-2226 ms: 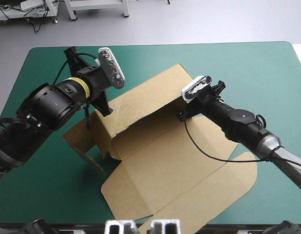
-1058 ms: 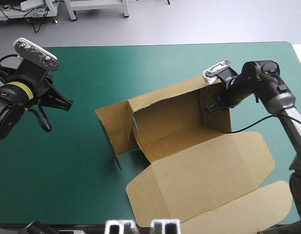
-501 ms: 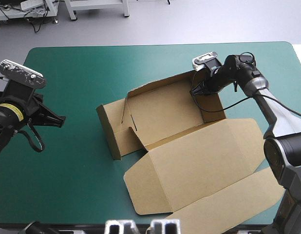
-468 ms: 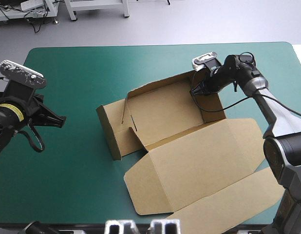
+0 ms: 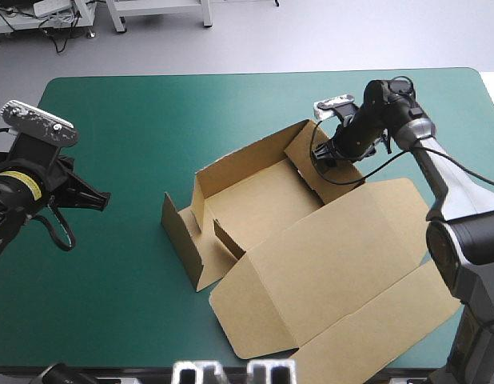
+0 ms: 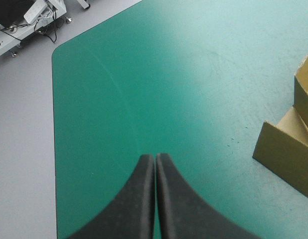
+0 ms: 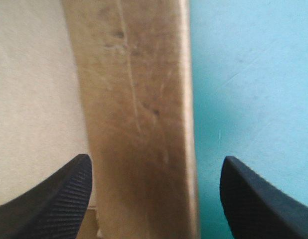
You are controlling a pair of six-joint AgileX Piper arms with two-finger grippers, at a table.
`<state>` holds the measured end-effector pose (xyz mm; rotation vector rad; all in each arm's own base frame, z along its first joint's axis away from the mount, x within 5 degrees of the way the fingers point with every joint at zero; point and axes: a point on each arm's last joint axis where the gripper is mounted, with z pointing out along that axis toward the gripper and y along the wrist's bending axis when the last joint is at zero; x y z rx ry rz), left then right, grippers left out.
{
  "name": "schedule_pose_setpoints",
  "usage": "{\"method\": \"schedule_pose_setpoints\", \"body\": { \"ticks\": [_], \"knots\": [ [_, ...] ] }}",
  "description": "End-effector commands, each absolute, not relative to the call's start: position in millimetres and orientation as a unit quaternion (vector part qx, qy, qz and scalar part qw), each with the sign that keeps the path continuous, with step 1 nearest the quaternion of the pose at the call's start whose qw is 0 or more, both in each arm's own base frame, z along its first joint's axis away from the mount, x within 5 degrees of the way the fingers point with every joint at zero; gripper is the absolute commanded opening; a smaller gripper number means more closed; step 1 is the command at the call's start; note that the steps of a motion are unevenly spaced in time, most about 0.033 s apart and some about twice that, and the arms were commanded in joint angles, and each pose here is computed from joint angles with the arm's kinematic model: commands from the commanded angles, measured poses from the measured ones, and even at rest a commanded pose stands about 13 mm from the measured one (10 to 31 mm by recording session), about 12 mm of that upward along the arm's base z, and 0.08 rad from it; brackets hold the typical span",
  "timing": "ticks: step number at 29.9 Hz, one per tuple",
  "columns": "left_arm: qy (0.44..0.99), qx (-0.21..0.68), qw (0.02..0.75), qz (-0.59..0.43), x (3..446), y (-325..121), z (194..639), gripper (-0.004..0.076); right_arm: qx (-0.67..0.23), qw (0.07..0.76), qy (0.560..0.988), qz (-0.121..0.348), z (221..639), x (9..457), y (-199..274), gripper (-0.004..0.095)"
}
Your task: Fold the box
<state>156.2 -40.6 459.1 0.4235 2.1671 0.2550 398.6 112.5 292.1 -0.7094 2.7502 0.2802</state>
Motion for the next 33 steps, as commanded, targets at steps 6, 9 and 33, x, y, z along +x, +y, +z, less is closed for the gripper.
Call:
{"method": "schedule_pose_setpoints", "body": {
  "ticks": [6, 9, 33],
  "knots": [
    [0.844, 0.164, 0.499, 0.107, 155, -38, 475, 0.0, -0.273, 0.312, 0.908, 0.065, 426, 332, 94, 0.0673],
    [0.84, 0.166, 0.507, 0.104, 156, -39, 476, 0.0, -0.283, 0.331, 0.899, 0.057, 439, 321, 91, 0.0639],
    [0.85, 0.164, 0.492, 0.097, 154, -39, 473, 0.0, -0.348, 0.18, 0.917, 0.074, 318, 398, 112, 0.0575]
  ]
}}
